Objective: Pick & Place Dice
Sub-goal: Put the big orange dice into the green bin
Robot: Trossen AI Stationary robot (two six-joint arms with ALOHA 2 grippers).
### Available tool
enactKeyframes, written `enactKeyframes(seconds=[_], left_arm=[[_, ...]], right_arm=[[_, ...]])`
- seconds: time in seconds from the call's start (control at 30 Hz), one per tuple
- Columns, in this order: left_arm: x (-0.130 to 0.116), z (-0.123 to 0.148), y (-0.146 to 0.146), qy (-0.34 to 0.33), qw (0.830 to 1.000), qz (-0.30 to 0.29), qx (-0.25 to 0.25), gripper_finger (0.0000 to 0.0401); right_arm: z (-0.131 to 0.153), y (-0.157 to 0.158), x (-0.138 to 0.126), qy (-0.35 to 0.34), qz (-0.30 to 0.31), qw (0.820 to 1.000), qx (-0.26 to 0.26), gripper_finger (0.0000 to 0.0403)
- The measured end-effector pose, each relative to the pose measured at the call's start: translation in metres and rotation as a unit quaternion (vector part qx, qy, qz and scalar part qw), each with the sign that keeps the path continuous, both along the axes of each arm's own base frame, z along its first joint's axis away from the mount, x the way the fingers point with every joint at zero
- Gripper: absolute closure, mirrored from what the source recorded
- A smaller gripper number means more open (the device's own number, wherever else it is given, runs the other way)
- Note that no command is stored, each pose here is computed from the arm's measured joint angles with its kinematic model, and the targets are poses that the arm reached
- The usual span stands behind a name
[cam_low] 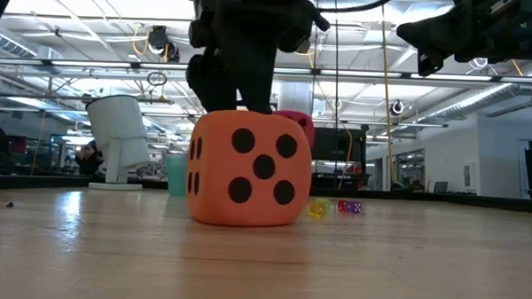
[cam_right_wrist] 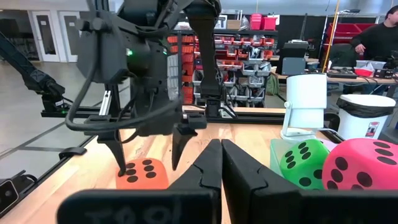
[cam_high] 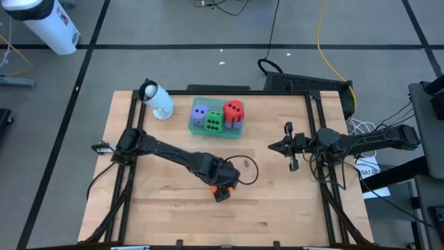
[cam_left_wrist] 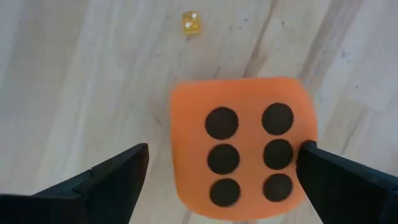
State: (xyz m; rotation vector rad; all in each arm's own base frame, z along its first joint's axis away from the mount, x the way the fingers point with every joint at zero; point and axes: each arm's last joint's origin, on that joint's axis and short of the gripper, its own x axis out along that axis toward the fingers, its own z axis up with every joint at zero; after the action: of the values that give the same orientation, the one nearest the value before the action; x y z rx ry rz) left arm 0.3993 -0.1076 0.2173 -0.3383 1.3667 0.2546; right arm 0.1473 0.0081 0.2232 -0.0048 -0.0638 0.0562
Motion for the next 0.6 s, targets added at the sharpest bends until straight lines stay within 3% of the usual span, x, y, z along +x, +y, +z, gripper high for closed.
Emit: enactKeyframes(seconds=[0.37, 0.6], left_arm=[[-0.004, 0.015, -0.014, -0.004, 0.999, -0.008, 0.032, 0.0002], [-0.005, 0.015, -0.017, -0.012, 0.997, -0.043, 0.068, 0.0002]], right_arm=[[0.000, 0.000, 0.000, 0.000, 0.000, 1.000, 0.001, 0.0403], [0.000, 0.000, 0.000, 0.000, 0.000, 1.000, 0.001, 0.0403]])
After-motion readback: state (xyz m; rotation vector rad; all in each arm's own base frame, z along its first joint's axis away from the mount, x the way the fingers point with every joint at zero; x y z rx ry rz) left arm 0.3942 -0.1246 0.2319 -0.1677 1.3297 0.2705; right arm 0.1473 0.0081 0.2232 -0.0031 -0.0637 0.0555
